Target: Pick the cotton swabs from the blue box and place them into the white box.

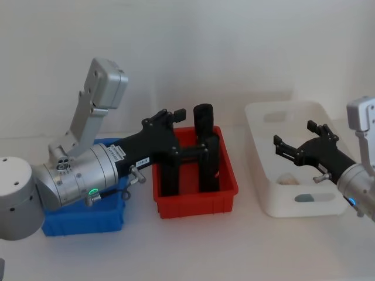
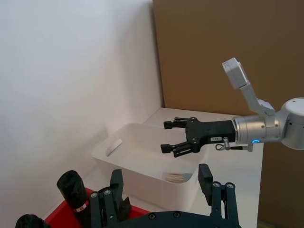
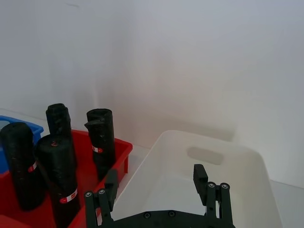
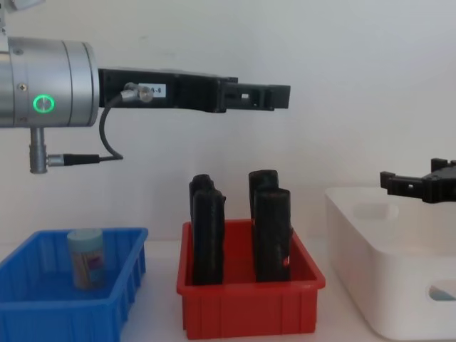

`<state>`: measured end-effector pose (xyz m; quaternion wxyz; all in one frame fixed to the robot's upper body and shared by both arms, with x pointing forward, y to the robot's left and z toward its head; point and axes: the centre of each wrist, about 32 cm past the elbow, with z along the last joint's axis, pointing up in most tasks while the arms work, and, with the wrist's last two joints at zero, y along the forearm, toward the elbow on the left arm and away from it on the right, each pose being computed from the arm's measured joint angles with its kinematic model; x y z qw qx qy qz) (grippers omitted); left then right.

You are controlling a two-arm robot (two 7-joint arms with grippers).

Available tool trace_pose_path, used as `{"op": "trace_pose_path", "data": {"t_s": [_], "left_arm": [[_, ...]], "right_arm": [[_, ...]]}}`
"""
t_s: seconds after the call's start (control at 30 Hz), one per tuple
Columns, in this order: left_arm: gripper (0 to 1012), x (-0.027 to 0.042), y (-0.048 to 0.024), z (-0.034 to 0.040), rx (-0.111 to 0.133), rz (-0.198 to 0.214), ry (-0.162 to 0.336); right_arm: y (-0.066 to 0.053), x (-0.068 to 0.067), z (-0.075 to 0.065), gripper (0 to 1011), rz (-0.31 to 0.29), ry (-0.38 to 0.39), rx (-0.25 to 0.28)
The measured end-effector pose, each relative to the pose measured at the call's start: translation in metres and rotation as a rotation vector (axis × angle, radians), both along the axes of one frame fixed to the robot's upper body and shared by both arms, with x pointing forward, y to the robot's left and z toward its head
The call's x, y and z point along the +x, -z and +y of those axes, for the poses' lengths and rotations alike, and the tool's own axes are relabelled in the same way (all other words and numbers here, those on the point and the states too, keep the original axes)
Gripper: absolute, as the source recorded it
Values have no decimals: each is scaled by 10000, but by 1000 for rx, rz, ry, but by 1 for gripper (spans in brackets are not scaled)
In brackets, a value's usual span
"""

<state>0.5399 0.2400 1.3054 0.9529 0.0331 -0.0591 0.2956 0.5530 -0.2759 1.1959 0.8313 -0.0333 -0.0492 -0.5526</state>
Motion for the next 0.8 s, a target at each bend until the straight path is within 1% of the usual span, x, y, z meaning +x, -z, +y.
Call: {"op": "trace_pose_path", "data": {"t_s": [0.07, 0.1, 0.13, 0.17, 0.23, 0.27, 0.3, 0.47, 0.53, 0.6, 0.67, 0.7, 0.77, 0.8], "left_arm": [[1004, -10, 33, -12, 2, -4, -17], [1004, -21, 68, -26, 4, -8, -35], [1004, -27, 86, -32, 4, -10, -44], [1004, -36, 114, -43, 6, -14, -61], [1004, -47, 146, -57, 8, -19, -78], [1004, -52, 163, -63, 8, -21, -87], [1004, -65, 197, -77, 10, -25, -103], [1004, -101, 294, -116, 14, -38, -153], [1004, -114, 325, -129, 15, -44, -170], [1004, -141, 391, -156, 17, -53, -204], [1004, -155, 423, -168, 18, -58, -221], [1004, -162, 439, -175, 19, -60, -228], [1004, -181, 482, -193, 19, -68, -252], [1004, -197, 515, -207, 20, -73, -268]], "right_arm": [[11, -42, 18, 1001, -2, 1, 3], [16, -62, 27, 1001, -2, 2, 4], [30, -104, 43, 1001, -3, 5, 7], [32, -119, 49, 1001, -4, 6, 8], [38, -162, 67, 1001, -6, 7, 11], [50, -205, 83, 1001, -7, 9, 14], [52, -224, 91, 1001, -8, 10, 15], [75, -374, 147, 1001, -13, 17, 27], [78, -413, 162, 1002, -14, 18, 30], [86, -479, 185, 1001, -16, 22, 36], [90, -524, 202, 1001, -17, 23, 39], [92, -567, 217, 1001, -18, 25, 43], [93, -612, 233, 1001, -20, 28, 47], [94, -632, 240, 1002, -20, 29, 49]]}}
